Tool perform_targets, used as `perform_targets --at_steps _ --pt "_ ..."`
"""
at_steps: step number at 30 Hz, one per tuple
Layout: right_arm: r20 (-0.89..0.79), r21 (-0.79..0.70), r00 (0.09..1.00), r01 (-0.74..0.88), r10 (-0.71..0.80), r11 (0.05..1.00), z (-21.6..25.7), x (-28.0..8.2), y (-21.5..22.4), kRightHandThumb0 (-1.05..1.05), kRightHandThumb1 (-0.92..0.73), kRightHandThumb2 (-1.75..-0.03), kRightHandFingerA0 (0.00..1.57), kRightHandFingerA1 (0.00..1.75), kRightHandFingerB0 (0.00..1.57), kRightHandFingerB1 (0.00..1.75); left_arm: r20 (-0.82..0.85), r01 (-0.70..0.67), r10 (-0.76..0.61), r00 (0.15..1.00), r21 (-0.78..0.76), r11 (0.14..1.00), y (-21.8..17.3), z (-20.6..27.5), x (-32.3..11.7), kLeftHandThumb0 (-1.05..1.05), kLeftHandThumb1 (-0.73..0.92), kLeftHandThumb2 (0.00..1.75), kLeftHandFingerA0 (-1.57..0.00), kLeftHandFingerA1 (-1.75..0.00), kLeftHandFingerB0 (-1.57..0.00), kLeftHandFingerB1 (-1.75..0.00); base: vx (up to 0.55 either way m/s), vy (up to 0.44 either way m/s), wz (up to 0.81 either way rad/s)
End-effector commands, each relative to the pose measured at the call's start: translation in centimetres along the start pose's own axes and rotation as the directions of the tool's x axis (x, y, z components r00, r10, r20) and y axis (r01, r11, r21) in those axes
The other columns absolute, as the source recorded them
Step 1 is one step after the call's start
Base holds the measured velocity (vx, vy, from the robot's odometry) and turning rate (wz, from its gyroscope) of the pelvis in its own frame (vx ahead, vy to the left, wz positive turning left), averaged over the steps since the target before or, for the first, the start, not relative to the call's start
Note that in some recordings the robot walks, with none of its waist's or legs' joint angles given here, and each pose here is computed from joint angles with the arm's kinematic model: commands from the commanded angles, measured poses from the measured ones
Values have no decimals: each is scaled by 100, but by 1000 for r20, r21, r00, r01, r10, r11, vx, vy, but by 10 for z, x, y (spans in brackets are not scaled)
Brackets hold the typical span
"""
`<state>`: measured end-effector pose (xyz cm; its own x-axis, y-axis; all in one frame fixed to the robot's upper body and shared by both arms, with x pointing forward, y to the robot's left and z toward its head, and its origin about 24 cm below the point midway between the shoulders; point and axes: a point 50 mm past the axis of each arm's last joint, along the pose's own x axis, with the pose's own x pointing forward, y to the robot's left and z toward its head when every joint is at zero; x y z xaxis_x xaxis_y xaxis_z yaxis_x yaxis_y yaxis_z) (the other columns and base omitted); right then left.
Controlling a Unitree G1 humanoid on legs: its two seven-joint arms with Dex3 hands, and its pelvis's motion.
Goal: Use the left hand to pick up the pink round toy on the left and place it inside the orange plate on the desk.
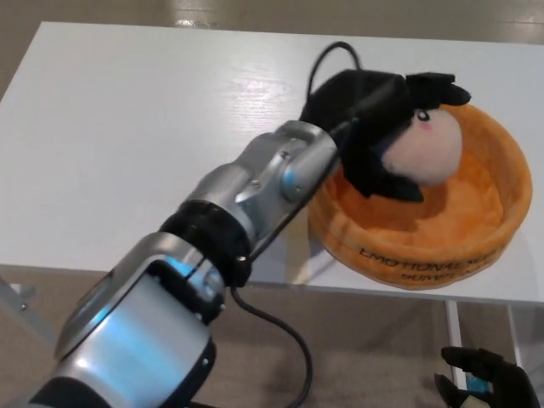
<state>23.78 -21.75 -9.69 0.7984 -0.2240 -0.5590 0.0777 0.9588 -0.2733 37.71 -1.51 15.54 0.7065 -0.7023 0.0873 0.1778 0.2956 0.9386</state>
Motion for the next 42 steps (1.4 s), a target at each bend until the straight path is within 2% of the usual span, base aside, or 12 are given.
perform_targets --at_steps 1,15,21,22,24,33,35,36,37,38,40,42 --pt "-39 27 999 1 0 1000 -7 -2 3 -41 -63 -58 52 54 60 50 -95 150 -147 985 28 988 -11 -2 4 -71 40 83 0 -1 0 0 0 0 0" --pt "-28 11 1000 -2 2 1000 -5 -2 3 -39 -61 -57 54 58 65 53 -88 195 -194 977 11 981 -7 -6 0 -78 42 85 0 0 0 0 0 0 0" --pt "-23 13 1000 -2 2 1000 -4 -1 3 -37 -61 -57 55 56 65 53 -6 68 -68 998 5 998 12 -1 0 -76 40 85 0 0 0 -6 0 0 0" --pt "-25 8 1000 -5 5 1000 -4 -1 3 -38 -61 -58 54 55 65 52 11 54 -54 998 2 999 19 1 -1 -92 46 66 0 0 0 -12 0 0 0" --pt "-27 1 1000 -7 7 1000 -4 -1 4 -39 -62 -57 54 54 65 52 31 37 -37 999 -2 999 25 3 -2 -91 46 63 0 0 0 -13 0 0 0" --pt "-29 10 1000 -11 11 1000 -5 -2 4 -38 -60 -57 57 59 64 52 151 -77 80 985 -25 997 66 15 -20 -96 48 67 0 0 0 -4 0 0 0" --pt "-32 12 999 -11 11 1000 -5 -1 4 -37 -61 -57 55 58 64 52 195 -108 112 974 -35 994 82 21 -34 -85 46 60 0 0 0 -13 0 0 0" --pt "-30 12 1000 -10 10 1000 -4 -1 4 -37 -61 -58 55 56 64 52 225 -130 141 964 -63 990 90 24 -45 -54 37 70 0 0 -4 -19 0 0 0" --pt "-26 12 1000 -9 9 1000 -4 -1 3 -37 -61 -58 55 56 64 52 254 -148 168 953 -93 985 98 27 -56 -54 37 70 0 0 -4 -19 0 0 0" --pt "-27 9 1000 -7 7 1000 -4 -1 2 -36 -61 -57 54 55 64 52 282 -171 209 936 -153 973 99 27 -69 -6 42 52 0 -12 -17 -29 0 0 0" --pt "-27 6 1000 -4 4 1000 -4 -1 0 -36 -60 -57 55 57 64 52 313 -192 257 914 -222 956 100 26 -87 -1 39 66 0 -14 -12 -38 0 0 0" --pt "-27 5 1000 -2 2 1000 -4 -1 -1 -36 -60 -57 55 57 64 52 323 -194 267 908 -242 951 100 26 -96 -1 39 66 0 -14 -12 -38 0 0 0"
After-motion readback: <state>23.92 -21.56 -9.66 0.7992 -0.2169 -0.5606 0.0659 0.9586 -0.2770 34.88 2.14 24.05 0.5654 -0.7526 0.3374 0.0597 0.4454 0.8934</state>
